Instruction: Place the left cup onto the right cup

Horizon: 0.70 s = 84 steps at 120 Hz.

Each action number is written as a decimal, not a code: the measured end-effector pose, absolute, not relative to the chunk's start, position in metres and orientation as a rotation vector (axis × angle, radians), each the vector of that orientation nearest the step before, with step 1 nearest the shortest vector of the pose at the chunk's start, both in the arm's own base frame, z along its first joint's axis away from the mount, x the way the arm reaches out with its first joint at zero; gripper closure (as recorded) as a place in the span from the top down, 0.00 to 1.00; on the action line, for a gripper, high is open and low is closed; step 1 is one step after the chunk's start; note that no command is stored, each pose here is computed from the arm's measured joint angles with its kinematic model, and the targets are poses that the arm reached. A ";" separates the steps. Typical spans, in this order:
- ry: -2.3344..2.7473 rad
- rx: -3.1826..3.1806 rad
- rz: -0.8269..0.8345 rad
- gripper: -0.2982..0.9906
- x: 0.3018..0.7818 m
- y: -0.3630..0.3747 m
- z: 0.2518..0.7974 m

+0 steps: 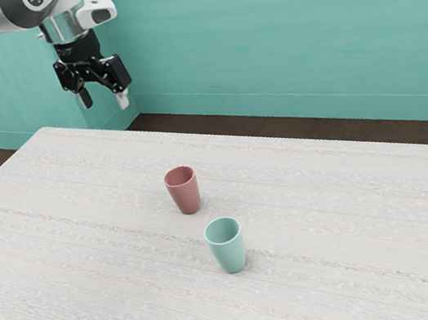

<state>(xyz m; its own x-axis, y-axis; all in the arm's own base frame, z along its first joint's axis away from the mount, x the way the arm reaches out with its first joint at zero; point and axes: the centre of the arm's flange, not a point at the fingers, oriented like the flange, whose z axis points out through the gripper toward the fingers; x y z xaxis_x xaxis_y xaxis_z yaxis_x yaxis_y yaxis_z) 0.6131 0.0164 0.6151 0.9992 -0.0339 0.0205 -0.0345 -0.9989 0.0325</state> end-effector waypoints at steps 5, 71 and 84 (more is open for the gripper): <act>-0.055 3.108 0.031 0.77 0.613 0.016 0.615; 0.021 3.093 -0.177 0.77 0.609 0.045 0.534; 0.025 3.093 -0.187 0.77 0.610 0.045 0.517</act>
<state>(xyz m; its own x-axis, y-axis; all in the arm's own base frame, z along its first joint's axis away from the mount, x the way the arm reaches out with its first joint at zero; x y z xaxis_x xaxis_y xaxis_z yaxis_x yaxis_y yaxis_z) 0.6100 0.0451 0.5167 0.9926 0.0134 -0.1210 0.0186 -0.9990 0.0418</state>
